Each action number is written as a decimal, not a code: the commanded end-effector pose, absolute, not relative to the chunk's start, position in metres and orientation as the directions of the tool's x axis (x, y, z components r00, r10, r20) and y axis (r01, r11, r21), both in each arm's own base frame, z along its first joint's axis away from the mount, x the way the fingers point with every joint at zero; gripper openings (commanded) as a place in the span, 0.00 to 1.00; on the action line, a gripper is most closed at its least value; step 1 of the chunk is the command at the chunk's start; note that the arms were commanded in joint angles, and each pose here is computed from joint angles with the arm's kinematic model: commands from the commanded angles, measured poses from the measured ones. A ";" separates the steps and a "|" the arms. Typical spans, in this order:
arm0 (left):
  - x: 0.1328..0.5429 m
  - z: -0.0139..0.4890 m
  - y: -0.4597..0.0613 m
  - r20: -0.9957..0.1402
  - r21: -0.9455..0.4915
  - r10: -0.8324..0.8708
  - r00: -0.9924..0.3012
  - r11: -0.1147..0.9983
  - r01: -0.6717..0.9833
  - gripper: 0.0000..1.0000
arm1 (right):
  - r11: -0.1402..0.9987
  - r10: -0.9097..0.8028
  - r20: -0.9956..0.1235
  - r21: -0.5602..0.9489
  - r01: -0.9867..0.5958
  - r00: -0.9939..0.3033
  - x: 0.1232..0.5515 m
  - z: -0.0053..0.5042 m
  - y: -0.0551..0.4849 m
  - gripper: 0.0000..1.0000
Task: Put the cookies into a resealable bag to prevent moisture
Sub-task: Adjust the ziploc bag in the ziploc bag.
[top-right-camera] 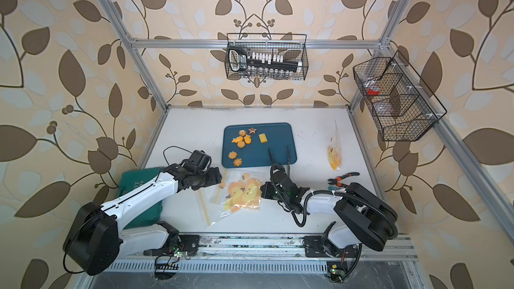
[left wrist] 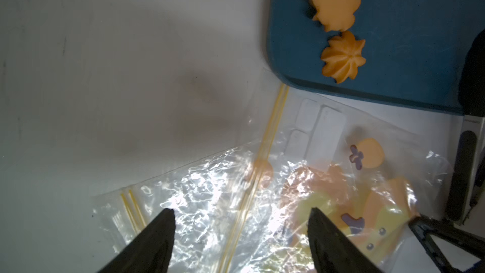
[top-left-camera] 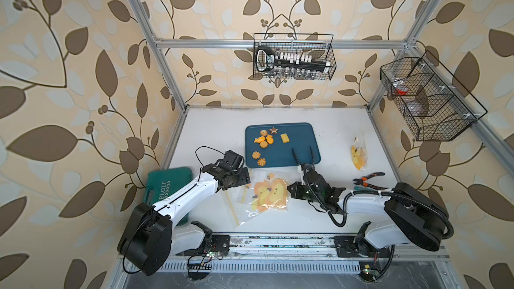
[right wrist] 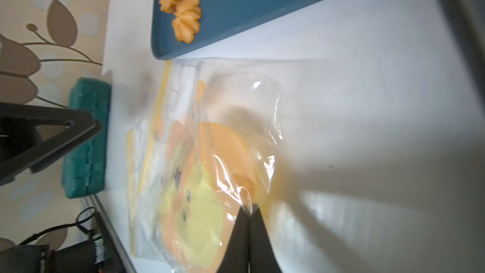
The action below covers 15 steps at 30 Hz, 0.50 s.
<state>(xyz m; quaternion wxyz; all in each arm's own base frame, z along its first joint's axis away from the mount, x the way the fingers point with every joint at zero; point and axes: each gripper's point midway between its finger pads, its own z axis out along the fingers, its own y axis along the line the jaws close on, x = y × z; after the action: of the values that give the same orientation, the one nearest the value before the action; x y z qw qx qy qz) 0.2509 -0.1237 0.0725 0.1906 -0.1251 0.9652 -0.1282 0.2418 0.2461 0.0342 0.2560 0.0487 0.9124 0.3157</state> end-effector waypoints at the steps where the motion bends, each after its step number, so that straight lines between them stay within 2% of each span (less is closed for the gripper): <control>1: 0.251 0.071 -0.130 -0.322 -0.332 -0.295 -0.900 0.925 -0.184 0.71 | 0.870 0.132 -0.470 0.477 -0.125 -0.873 0.239 0.029 0.226 0.00; 2: 0.252 0.069 -0.133 -0.315 -0.341 -0.289 -0.904 0.923 -0.176 0.68 | 0.879 0.129 -0.477 0.460 -0.122 -0.869 0.240 0.029 0.222 0.09; 3: 0.251 0.067 -0.136 -0.305 -0.349 -0.284 -0.909 0.921 -0.171 0.66 | 0.876 0.135 -0.482 0.466 -0.123 -0.866 0.239 0.031 0.221 0.25; 5: 0.251 0.064 -0.140 -0.293 -0.359 -0.278 -0.915 0.919 -0.165 0.62 | 0.849 0.173 -0.476 0.516 -0.115 -0.863 0.237 0.037 0.225 0.42; 6: 0.252 0.063 -0.142 -0.291 -0.365 -0.276 -0.916 0.917 -0.160 0.61 | 0.829 0.200 -0.466 0.550 -0.105 -0.862 0.235 0.039 0.228 0.47; 8: 0.253 0.063 -0.144 -0.288 -0.372 -0.272 -0.918 0.915 -0.155 0.61 | 0.798 0.259 -0.453 0.597 -0.075 -0.853 0.231 0.042 0.231 0.51; 15: 0.254 0.059 -0.150 -0.268 -0.382 -0.248 -0.931 0.914 -0.133 0.60 | 0.757 0.418 -0.376 0.648 0.087 -0.827 0.213 0.031 0.230 0.51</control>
<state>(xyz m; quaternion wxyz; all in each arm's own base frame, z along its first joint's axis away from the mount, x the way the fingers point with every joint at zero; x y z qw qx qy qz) 0.2513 -0.1440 0.0574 0.1585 -0.1108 0.9668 -0.1670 0.2131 0.2381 0.0337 0.2523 0.0714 0.9120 0.3153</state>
